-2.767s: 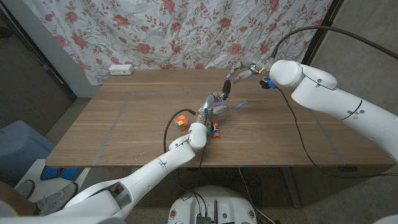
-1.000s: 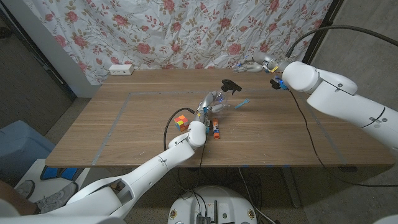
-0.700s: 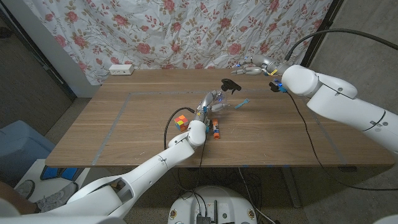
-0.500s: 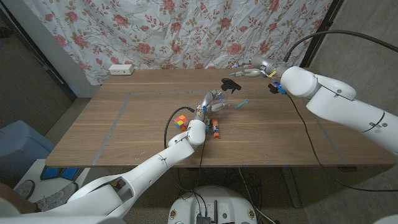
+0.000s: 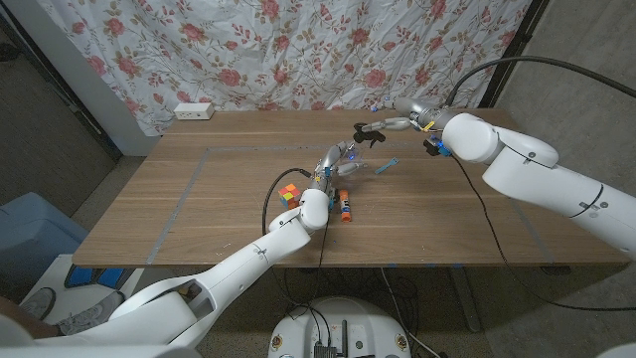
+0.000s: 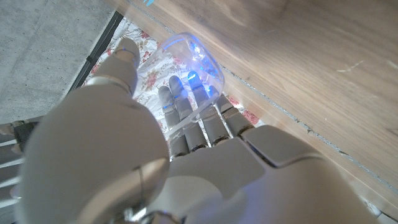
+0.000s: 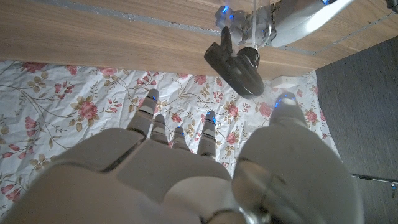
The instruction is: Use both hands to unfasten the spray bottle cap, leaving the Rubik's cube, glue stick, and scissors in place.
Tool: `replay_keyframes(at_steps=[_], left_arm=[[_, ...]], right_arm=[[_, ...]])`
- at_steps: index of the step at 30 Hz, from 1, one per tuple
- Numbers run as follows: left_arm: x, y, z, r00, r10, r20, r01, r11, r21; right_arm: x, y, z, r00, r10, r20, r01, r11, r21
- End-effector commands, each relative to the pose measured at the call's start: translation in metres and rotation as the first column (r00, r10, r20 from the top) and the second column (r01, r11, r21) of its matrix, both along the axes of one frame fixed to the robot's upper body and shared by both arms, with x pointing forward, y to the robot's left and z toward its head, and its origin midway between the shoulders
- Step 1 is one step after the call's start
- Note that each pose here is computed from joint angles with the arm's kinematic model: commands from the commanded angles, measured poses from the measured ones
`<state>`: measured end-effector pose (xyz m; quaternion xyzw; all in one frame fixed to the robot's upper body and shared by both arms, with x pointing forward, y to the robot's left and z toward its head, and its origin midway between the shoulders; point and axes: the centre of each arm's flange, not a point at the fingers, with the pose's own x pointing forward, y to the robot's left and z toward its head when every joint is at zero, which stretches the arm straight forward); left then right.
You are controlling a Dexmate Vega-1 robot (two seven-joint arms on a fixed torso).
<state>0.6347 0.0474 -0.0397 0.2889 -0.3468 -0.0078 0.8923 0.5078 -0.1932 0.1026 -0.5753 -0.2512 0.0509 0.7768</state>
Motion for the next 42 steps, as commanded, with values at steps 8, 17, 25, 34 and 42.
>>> replay_keyframes(at_steps=[8, 17, 25, 34, 42], left_arm=[[-0.002, -0.002, -0.001, 1.000, 0.006, -0.001, -0.006, 1.000, 0.000], [-0.003, -0.002, -0.001, 1.000, 0.002, 0.001, -0.002, 1.000, 0.004], [-0.003, -0.001, 0.000, 1.000, 0.003, 0.006, -0.003, 1.000, 0.004], [-0.003, -0.002, -0.001, 1.000, 0.000, 0.006, 0.000, 1.000, 0.006], [-0.003, -0.002, -0.001, 1.000, -0.004, 0.003, 0.004, 1.000, 0.010]], right_arm=[[0.005, 0.010, -0.018, 0.999, -0.040, 0.016, 0.040, 0.999, -0.004], [0.008, 0.017, -0.024, 0.999, -0.047, 0.012, 0.047, 0.999, -0.012], [0.011, 0.022, -0.026, 0.997, -0.072, 0.024, 0.072, 0.997, -0.017], [0.015, 0.026, -0.027, 0.996, -0.081, 0.034, 0.081, 0.997, -0.006], [0.018, 0.029, -0.028, 0.995, -0.089, 0.038, 0.088, 0.996, 0.011]])
